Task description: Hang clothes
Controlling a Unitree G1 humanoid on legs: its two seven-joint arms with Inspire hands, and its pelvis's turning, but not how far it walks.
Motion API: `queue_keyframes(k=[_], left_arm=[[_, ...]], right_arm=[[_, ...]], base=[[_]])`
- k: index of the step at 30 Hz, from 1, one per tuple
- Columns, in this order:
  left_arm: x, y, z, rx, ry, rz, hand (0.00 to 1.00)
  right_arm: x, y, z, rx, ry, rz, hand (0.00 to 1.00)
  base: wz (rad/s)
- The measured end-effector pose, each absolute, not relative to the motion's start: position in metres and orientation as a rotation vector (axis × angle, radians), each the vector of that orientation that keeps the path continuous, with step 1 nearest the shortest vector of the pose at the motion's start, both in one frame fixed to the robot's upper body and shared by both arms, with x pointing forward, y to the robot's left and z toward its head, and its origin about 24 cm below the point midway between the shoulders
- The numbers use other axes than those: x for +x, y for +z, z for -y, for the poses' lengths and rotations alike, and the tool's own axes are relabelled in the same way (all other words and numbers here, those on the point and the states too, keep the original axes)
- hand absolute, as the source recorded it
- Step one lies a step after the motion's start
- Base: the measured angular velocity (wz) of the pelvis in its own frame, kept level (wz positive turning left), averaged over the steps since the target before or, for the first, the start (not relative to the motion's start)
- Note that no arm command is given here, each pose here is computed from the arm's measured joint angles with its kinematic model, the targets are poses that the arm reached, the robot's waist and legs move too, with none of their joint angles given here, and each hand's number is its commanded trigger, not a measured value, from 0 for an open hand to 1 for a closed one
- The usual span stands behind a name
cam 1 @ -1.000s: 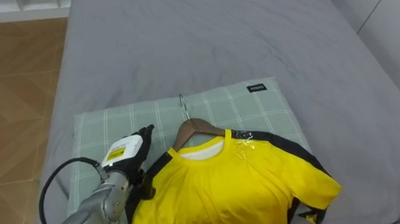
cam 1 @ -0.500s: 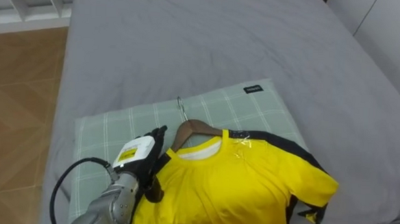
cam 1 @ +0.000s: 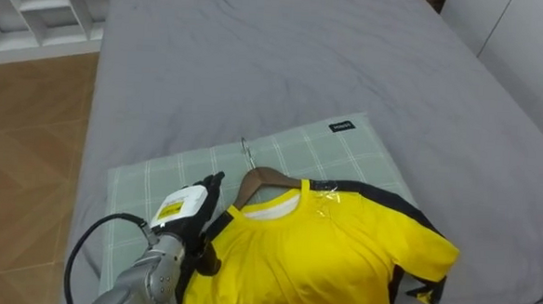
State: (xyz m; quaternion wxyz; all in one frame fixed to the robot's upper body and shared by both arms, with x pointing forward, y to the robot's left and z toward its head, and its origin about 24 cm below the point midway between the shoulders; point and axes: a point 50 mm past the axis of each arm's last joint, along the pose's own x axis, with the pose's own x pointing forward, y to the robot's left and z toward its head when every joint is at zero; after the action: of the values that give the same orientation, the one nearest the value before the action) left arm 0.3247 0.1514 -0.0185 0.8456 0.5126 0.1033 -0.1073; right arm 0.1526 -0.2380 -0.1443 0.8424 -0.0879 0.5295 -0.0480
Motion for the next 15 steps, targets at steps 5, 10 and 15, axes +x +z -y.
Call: queue_keyframes(k=[5,10,15], left_arm=[[0.321,-0.023,-0.154,1.073,-0.225,-0.237,0.0],[0.318,-0.029,-0.156,0.986,-0.196,-0.288,0.0],[0.32,-0.027,-0.17,0.833,-0.084,-0.339,0.0]], right_arm=[[0.152,-0.144,0.238,-0.185,-0.106,-1.118,0.0],[0.152,-0.144,0.239,-0.193,-0.114,-1.119,0.0],[0.151,-0.145,0.236,-0.182,-0.113,-1.121,0.0]], base=[[-0.05],[-0.01],[-0.02]])
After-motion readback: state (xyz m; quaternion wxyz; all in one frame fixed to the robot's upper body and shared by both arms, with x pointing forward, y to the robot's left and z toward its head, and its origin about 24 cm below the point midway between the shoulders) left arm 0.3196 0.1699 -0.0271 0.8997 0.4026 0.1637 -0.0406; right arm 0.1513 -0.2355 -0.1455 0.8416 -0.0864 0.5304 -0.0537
